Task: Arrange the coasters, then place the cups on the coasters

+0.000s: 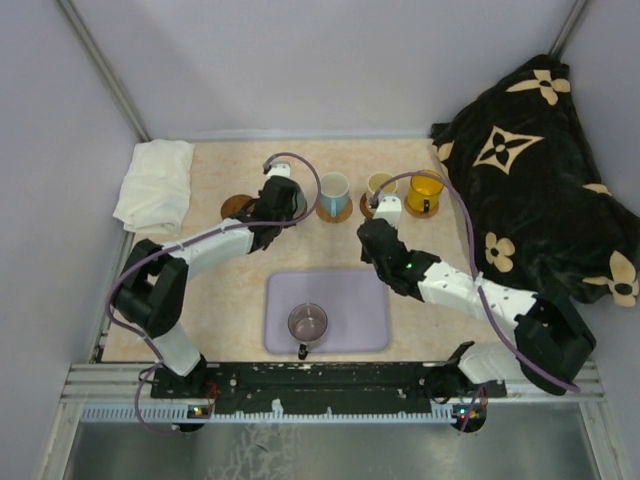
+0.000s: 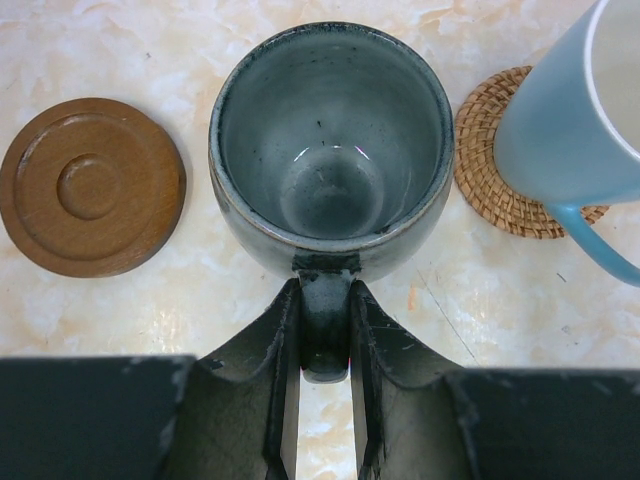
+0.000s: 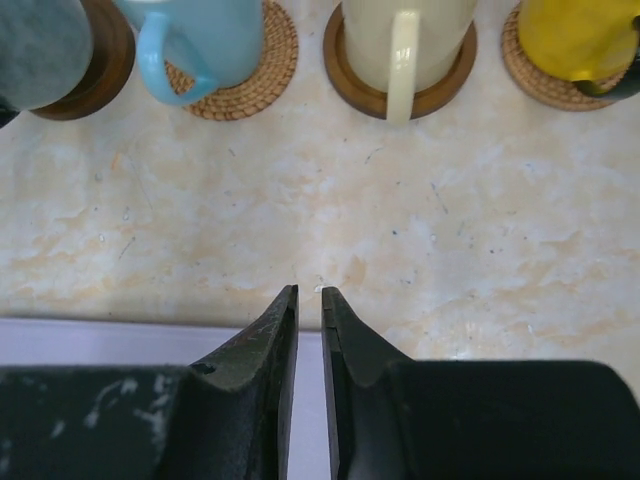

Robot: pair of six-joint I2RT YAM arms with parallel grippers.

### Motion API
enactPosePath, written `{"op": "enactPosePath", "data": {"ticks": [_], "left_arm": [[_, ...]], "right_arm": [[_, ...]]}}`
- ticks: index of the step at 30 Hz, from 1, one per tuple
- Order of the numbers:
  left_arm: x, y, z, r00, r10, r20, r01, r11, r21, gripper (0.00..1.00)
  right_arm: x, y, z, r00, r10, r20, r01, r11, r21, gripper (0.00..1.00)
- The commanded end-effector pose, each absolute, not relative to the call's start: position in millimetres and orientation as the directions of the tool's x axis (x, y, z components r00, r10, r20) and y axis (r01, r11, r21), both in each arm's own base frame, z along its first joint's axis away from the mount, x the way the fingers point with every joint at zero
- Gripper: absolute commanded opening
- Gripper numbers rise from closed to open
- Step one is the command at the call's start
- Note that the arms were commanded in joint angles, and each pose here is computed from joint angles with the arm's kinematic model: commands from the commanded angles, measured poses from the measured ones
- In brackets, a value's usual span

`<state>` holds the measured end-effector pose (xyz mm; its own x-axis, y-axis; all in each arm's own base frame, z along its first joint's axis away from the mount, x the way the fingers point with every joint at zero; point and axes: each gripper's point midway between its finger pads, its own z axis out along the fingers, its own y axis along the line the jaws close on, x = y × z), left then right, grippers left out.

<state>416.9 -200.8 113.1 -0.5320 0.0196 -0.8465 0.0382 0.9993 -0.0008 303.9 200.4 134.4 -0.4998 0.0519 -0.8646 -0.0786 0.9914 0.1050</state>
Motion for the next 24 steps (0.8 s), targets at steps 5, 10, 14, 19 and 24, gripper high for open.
{"op": "enactPosePath", "data": {"ticks": [5, 10, 14, 19, 24], "left_arm": [[454, -218, 158, -0.408, -0.039, -0.912, 0.032, 0.998, -0.057, 0.0], [456, -217, 158, -0.411, -0.031, -0.911, 0.027, 0.999, -0.046, 0.0], [455, -214, 158, -0.408, -0.031, -0.912, 0.016, 0.999, -0.041, 0.0], [455, -211, 153, -0.411, -0.037, -0.911, 0.0, 0.999, -0.041, 0.0], [454, -206, 148, -0.4, -0.065, -0.914, -0.038, 0.998, -0.055, 0.0]], "right_arm": [[293, 169, 157, -0.439, 0.09, -0.894, 0.008, 0.995, 0.097, 0.18], [289, 164, 152, -0.454, 0.108, -0.885, 0.032, 0.994, 0.105, 0.18], [288, 163, 152, -0.452, 0.11, -0.885, 0.035, 0.994, 0.105, 0.18], [288, 163, 151, -0.458, 0.105, -0.883, 0.033, 0.994, 0.101, 0.18], [286, 163, 147, -0.468, 0.102, -0.878, 0.033, 0.995, 0.098, 0.18]]}}
